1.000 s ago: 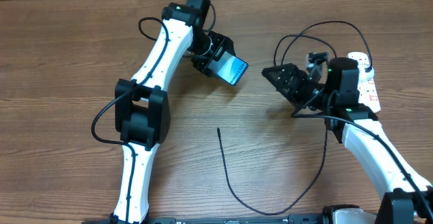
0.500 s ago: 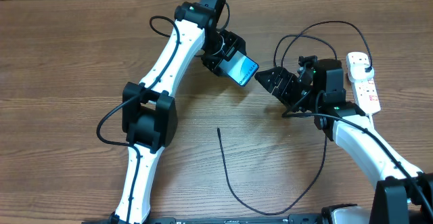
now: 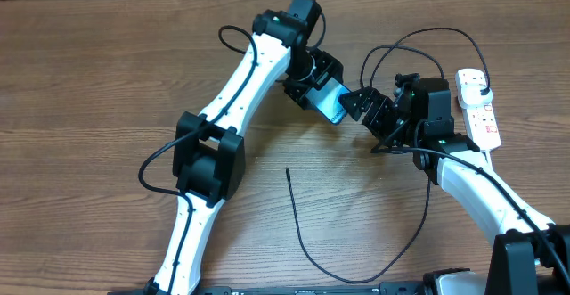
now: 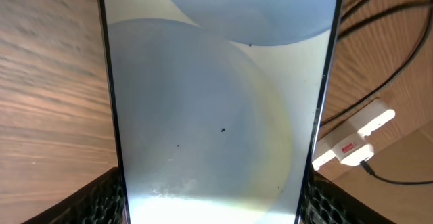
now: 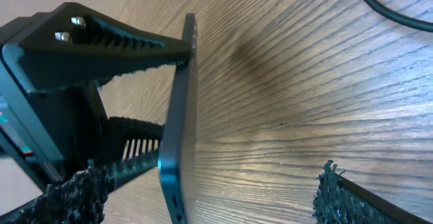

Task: Plug charger to phone and switch on socket
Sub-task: 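Close the right gripper on the phone's edge beside the left gripper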

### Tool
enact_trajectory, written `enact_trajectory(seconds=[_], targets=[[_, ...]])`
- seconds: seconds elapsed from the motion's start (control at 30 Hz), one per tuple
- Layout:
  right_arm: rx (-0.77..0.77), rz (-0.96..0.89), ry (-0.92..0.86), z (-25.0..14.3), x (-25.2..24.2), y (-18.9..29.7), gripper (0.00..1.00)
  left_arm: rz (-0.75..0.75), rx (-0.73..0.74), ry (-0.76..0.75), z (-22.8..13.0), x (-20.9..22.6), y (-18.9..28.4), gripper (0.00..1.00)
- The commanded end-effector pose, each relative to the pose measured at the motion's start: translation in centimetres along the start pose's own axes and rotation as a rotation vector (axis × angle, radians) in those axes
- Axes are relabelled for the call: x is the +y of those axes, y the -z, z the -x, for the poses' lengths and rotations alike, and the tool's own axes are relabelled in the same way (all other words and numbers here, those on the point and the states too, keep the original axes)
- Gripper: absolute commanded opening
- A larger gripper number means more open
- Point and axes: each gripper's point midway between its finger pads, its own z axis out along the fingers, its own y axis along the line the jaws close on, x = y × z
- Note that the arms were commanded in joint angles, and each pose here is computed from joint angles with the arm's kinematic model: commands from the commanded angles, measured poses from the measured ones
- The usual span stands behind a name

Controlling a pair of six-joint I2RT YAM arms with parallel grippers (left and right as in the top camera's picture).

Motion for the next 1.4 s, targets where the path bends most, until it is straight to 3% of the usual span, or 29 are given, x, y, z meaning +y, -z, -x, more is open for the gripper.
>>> enact_trajectory(seconds=[0.0, 0.5, 0.53, 0.67, 1.0, 1.37], targets=[[-0.033, 0.000, 0.017, 1.0, 0.7, 0.1, 1.00, -0.028, 0.009, 0.004, -1.5, -1.3, 0.4, 0.04], [-0.060, -0.035, 0.013, 1.4, 0.1, 0.1, 1.00, -0.015, 0.082, 0.056, -5.2, -1.8, -0.9, 0.04], [-0.060, -0.036, 0.013, 1.4, 0.1, 0.1, 0.98, -0.013, 0.082, 0.060, -5.2, -1.8, -1.0, 0.04], [-0.057, -0.038, 0.011, 1.3, 0.0, 0.1, 0.75, -0.013, 0.083, 0.073, -5.3, -1.8, -1.0, 0.04], [-0.054, -0.065, 0.000, 1.2, -0.6, 0.1, 0.47, -0.013, 0.084, 0.076, -5.3, -1.8, -1.0, 0.04], [-0.042, -0.069, 0.043, 0.5, -0.2, -0.2, 0.42, -0.010, 0.090, 0.067, -5.8, -1.8, -1.2, 0.04]])
